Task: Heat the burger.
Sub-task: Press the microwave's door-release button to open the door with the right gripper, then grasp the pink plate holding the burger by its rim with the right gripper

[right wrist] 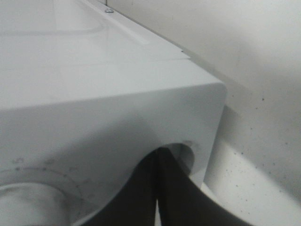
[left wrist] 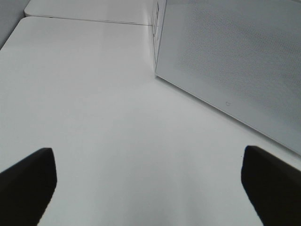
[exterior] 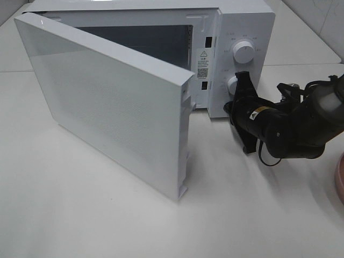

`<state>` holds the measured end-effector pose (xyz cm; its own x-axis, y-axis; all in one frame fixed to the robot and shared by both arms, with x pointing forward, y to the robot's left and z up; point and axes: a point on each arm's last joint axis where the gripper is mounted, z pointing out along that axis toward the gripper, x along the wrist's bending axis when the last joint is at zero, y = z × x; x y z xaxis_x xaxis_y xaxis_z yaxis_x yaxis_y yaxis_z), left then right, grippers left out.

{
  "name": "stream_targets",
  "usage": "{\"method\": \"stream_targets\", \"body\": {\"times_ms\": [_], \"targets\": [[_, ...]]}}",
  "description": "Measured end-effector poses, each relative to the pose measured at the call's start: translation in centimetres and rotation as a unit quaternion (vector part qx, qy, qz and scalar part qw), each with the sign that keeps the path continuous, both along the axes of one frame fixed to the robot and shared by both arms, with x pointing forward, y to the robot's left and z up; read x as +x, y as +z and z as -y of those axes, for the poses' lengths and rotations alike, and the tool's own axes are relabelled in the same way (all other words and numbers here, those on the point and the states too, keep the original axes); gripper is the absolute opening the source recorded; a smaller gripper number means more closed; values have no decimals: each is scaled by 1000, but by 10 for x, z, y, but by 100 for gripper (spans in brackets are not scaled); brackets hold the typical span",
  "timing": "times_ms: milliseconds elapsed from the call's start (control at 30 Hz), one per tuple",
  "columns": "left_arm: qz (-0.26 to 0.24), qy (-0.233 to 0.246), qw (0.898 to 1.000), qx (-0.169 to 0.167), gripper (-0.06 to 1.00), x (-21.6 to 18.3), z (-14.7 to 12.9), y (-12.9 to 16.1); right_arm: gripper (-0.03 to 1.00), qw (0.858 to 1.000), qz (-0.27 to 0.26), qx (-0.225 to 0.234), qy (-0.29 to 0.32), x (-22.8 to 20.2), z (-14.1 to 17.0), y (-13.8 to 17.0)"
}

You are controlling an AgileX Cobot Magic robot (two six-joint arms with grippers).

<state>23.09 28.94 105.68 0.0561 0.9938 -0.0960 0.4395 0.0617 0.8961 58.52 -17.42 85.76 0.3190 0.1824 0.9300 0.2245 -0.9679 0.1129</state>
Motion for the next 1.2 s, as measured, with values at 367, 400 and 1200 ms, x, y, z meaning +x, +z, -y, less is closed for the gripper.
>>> {"method": "stream_targets", "body": {"times_ms": [367,400,1200], "targets": [[0,0,1000,0,99,0,0,0,0,1000,-13,1,15,-4,3,2],[0,0,1000,0,99,0,0,0,0,1000,-13,1,15,-4,3,2],[0,0,1000,0,99,0,0,0,0,992,-35,-48,111,-46,7,44]]}}
